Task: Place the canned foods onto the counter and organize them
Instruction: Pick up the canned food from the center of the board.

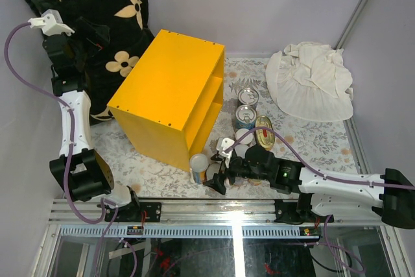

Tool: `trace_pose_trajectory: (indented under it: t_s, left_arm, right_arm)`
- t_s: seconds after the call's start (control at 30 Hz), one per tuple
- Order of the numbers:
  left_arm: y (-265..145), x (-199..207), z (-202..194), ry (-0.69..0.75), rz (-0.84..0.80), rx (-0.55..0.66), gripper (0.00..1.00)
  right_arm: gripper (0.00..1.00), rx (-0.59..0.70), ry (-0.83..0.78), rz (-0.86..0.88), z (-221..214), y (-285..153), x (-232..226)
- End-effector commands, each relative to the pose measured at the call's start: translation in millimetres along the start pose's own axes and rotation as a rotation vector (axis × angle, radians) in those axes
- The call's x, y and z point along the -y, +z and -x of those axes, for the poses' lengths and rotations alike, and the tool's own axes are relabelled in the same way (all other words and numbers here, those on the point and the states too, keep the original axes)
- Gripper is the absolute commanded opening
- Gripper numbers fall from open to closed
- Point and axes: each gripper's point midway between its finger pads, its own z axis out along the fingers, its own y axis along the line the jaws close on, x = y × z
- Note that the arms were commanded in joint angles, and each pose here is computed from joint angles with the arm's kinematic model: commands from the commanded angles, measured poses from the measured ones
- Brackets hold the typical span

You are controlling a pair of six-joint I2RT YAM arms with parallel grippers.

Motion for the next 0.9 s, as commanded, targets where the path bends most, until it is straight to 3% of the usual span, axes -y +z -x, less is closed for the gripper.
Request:
trace_pose_trajectory:
  t_s: [0.0, 0.27, 0.87]
  left_arm:
    - [-6, 25, 24, 0.021, -0.121, 0.065, 1.0]
    - [-9, -4, 16, 0.043, -0.015, 0.044, 1.0]
    - [-2, -1, 16, 0.05, -0.043, 0.03, 1.0]
  right_arm:
    - [1.0, 0.101, -0.033, -0.021, 32, 11, 4]
    - [1.0, 0.078, -0.043, -0.079, 22, 24, 17]
    - [1.0, 0.035, -0.049, -0.084, 20, 62, 42]
